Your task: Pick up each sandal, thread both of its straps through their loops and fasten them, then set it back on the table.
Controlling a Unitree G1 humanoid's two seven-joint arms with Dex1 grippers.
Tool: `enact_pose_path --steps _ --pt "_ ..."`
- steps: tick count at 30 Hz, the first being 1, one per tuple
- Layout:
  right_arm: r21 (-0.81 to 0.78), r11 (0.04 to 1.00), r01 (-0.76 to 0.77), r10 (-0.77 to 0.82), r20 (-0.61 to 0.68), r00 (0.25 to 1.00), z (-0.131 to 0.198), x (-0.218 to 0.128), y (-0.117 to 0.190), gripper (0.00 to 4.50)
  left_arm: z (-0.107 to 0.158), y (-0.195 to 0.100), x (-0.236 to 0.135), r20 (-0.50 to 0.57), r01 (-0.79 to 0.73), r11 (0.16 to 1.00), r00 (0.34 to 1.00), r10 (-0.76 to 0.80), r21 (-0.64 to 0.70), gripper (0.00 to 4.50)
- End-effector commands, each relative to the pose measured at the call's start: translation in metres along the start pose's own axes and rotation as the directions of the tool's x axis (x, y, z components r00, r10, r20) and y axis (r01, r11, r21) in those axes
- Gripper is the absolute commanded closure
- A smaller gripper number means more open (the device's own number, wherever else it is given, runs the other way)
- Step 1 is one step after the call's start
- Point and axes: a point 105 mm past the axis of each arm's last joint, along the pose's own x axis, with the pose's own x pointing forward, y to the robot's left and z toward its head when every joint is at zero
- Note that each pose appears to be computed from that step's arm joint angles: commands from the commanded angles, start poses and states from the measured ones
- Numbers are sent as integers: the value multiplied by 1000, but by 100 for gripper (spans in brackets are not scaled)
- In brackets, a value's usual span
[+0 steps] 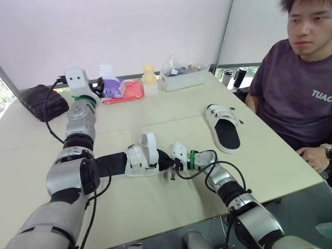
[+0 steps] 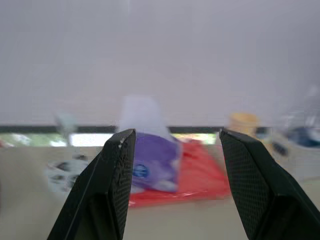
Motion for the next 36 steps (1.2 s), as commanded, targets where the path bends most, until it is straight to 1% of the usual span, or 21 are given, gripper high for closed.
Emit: enact_pose_path --steps 1,2,3,5,6,8,9,12,13,15,16,18,19,23,24,26,28,30,32,36 --pt "164 984 -68 109 -251 962 -71 -8 41 450 17 -23 -20 -16 306 927 948 -317 -216 177" --pt "165 984 -66 107 -251 962 -70 -8 40 450 19 -22 -27 -24 332 908 937 -349 -257 177" --pt "165 984 -66 107 -250 962 -70 -8 40 450 23 -22 -34 -22 365 872 919 -393 -326 177" --pt "166 984 -71 111 -250 962 -71 -7 41 450 35 -24 -50 2 433 807 882 -472 -401 177" --pt "166 983 -74 114 -250 961 -71 -7 42 450 41 -30 -60 15 485 752 844 -536 -446 177" --pt "166 983 -79 120 -250 961 -71 -7 43 450 43 -41 -81 -9 562 668 762 -647 -488 177" --pt "167 983 -80 121 -250 961 -71 -6 43 450 39 -46 -92 -47 593 647 718 -694 -480 177" --pt "167 983 -82 123 -248 961 -70 -6 43 450 18 -59 -131 -228 669 599 562 -795 -440 177" --pt "167 983 -83 123 -249 961 -71 -6 43 450 14 -61 -140 -269 682 589 526 -807 -432 177" --pt "167 982 -84 125 -249 960 -71 -7 43 450 8 -60 -153 -345 702 586 476 -809 -404 177" --pt "168 982 -85 125 -250 960 -71 -7 44 450 1 -57 -159 -408 713 597 454 -792 -367 177" --pt "169 982 -85 127 -252 960 -72 -8 44 450 -15 -51 -163 -531 731 627 431 -729 -268 177" --pt "170 982 -85 127 -252 959 -72 -8 45 450 -22 -50 -165 -567 747 624 419 -709 -228 177" --pt "170 981 -90 132 -251 959 -72 -6 46 450 -31 -67 -170 -537 778 570 372 -757 -264 177" --pt "169 982 -90 131 -250 959 -72 -6 46 450 -35 -71 -172 -541 787 558 358 -761 -264 177" --pt "167 982 -84 125 -249 960 -71 -5 44 450 -45 -78 -173 -545 787 558 357 -759 -263 177" --pt "168 983 -79 119 -248 961 -71 -5 43 450 -52 -86 -181 -557 801 531 317 -767 -276 177" --pt "170 982 -79 120 -251 961 -72 -6 44 450 -60 -89 -186 -576 813 516 294 -763 -269 177" --pt "170 982 -80 122 -252 960 -72 -6 45 450 -63 -91 -186 -577 813 516 293 -762 -269 177" --pt "171 982 -82 124 -252 960 -72 -6 45 450 -71 -102 -174 -543 798 537 332 -771 -273 177"
